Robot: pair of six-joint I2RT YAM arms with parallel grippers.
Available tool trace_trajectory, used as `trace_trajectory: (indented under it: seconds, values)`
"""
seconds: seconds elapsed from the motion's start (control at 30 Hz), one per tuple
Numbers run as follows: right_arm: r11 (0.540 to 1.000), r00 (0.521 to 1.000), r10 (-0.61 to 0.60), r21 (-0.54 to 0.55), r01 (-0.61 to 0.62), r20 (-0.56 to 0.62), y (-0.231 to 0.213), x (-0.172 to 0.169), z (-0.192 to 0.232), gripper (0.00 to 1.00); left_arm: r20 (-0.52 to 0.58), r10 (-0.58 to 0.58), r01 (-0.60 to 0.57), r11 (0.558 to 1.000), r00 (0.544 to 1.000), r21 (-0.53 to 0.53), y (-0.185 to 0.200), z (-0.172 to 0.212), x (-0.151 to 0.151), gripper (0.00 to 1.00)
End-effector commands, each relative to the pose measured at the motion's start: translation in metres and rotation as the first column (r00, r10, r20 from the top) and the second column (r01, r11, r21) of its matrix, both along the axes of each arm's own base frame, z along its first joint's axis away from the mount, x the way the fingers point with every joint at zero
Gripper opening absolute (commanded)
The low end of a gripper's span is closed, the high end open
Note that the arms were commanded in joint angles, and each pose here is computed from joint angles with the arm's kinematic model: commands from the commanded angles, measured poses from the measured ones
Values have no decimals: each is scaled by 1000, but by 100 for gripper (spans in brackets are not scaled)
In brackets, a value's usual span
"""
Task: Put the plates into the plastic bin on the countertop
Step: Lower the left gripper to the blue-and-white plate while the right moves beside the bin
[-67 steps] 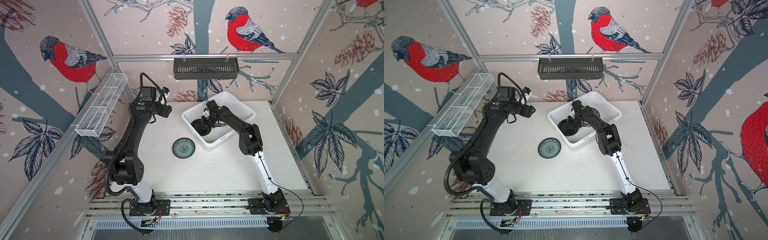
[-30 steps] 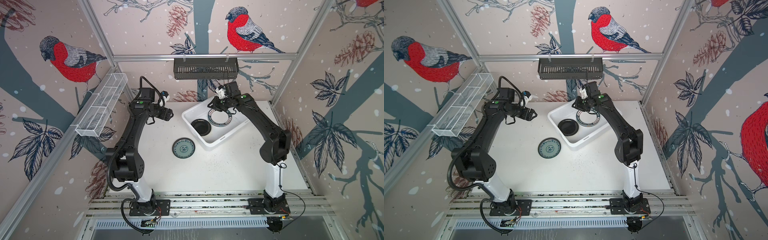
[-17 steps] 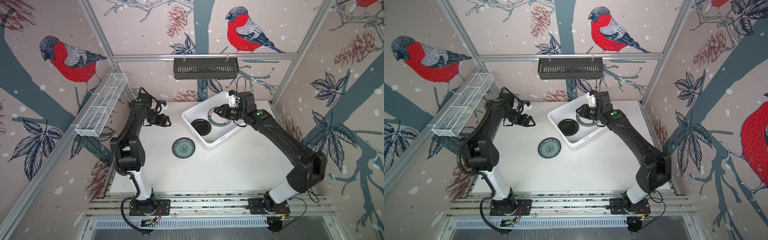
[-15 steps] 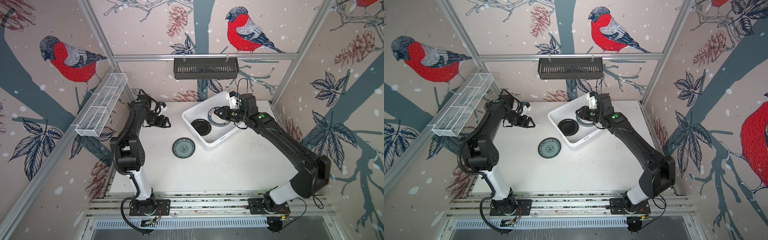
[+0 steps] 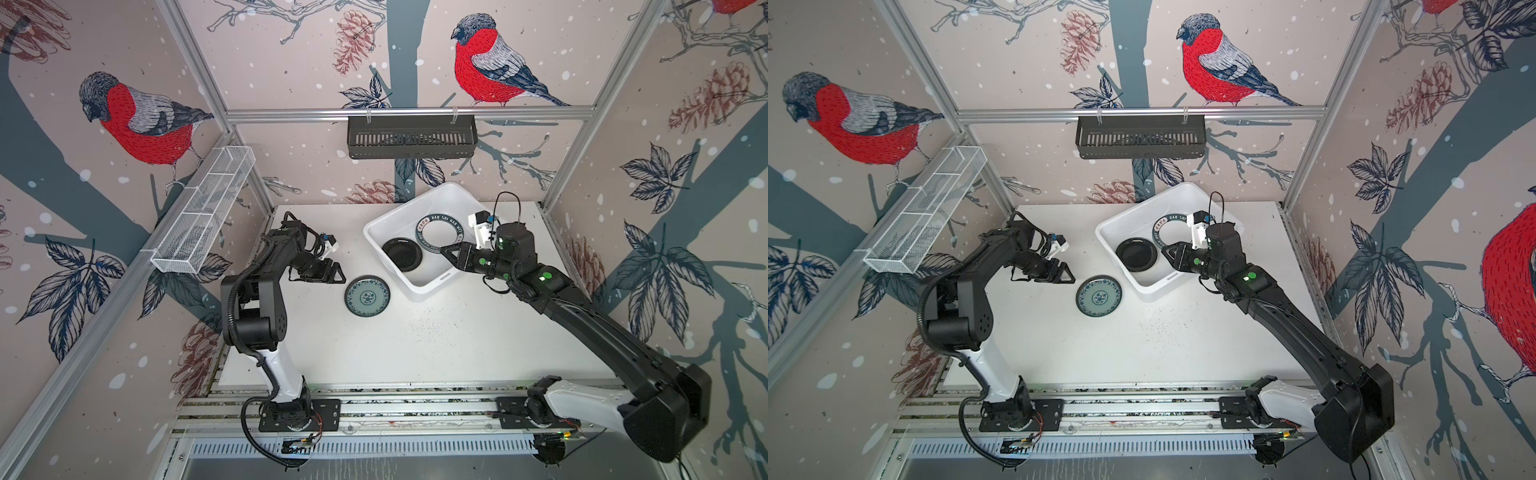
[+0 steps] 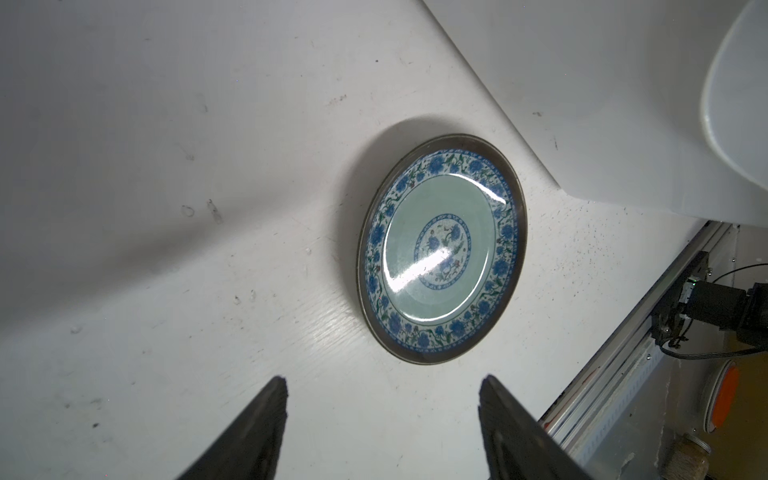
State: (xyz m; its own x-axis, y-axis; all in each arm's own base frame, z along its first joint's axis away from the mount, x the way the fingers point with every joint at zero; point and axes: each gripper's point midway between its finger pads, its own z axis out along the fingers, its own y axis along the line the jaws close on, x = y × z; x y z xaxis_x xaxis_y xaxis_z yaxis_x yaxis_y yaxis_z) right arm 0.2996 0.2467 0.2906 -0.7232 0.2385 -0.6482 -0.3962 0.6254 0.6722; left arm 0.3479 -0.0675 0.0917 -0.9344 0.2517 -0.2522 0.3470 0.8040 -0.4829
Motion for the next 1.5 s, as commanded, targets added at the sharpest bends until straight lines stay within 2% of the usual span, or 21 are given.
trace_trajectory:
  seconds: [0.0,0.27,0.53,1.03,1.47]
  values:
    - [998,999,-41,43,40,34,-2,1,10,30,15,-21,21,999,1000,-40,-6,-6,-1,72]
    - [996,997,-72,51,71,12,-5,-11,-2,30,0,-16,16,997,1000,-70,-12,-27,-9,71]
    - [994,996,-92,64,92,0,-9,-15,-13,30,12,-49,49,998,999,-46,-26,-42,-14,68]
    - [994,996,-93,56,94,-16,-10,-15,-24,30,2,-19,19,997,1000,-69,-38,-54,-1,58]
    - [994,995,-92,60,94,-44,-7,-13,-38,30,24,-16,18,998,1000,-66,-40,-62,7,37]
